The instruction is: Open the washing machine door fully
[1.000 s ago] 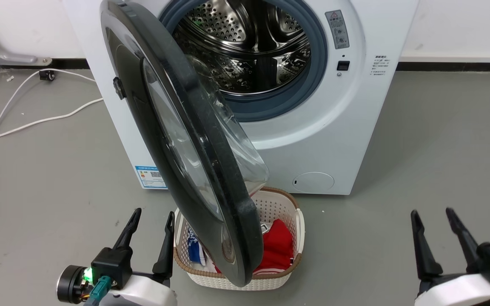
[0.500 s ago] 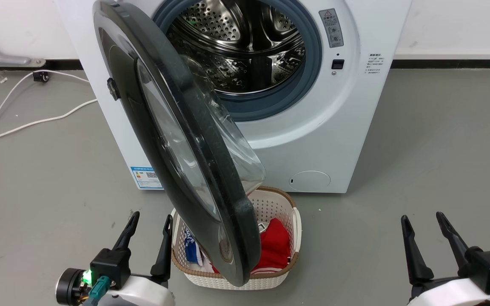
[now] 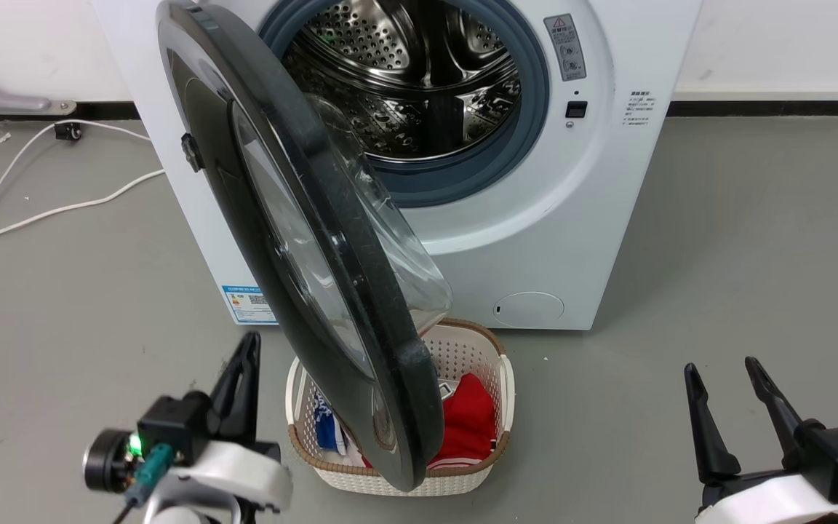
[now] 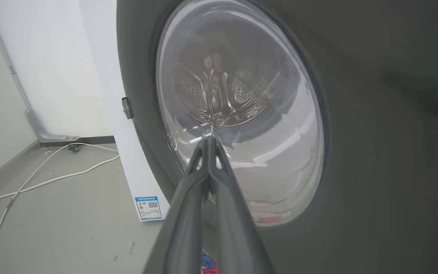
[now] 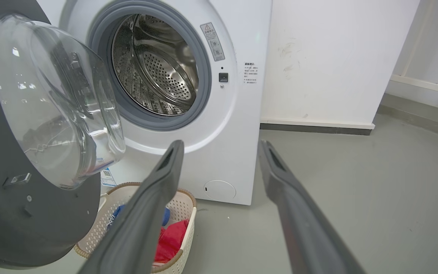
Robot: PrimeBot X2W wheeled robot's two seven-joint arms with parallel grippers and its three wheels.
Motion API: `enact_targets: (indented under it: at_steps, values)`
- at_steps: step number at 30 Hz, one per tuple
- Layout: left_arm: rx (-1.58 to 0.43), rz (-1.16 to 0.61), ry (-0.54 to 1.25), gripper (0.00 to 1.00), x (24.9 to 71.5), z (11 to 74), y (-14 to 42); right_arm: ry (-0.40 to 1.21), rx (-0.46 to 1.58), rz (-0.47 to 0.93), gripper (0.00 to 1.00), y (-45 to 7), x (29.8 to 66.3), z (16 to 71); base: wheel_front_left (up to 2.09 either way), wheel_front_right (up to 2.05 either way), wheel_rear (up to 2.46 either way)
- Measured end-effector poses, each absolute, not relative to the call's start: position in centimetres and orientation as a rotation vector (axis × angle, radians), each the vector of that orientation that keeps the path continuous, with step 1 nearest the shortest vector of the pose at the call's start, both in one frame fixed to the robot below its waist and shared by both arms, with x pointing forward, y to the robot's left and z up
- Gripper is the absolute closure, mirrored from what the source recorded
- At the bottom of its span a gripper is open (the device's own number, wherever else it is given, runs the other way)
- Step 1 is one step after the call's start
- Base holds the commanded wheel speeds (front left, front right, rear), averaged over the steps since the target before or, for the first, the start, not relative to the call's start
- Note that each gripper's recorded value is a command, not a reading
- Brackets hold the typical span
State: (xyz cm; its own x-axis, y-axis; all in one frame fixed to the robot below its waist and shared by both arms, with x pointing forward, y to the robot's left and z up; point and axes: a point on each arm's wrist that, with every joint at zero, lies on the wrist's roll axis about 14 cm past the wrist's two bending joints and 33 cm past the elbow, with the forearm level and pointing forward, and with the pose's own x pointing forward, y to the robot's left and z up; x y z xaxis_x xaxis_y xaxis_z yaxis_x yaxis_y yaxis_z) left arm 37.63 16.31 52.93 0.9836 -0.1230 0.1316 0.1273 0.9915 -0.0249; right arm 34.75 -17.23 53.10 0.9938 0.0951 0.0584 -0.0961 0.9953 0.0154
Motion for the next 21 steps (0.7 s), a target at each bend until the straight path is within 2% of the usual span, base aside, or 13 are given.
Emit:
enact_targets:
  at_steps: [12, 17, 21]
  values:
    - [-0.038, -0.078, -0.47, 1.0, 39.4, 65.7, 17.1, -0.074, 0.006, 0.08, 0.0, -17.8, 34.6, 53.4, 0.0, 0.0, 0.0]
    - [-0.038, -0.122, -0.65, 1.0, 38.1, 71.9, 15.6, -0.079, 0.008, 0.071, 0.0, -18.0, 34.5, 53.5, 0.0, 0.0, 0.0]
    - [-0.039, -0.21, -0.722, 1.0, 36.6, 75.0, 12.9, -0.075, 0.012, 0.069, 0.0, -18.1, 34.4, 53.3, 0.0, 0.0, 0.0]
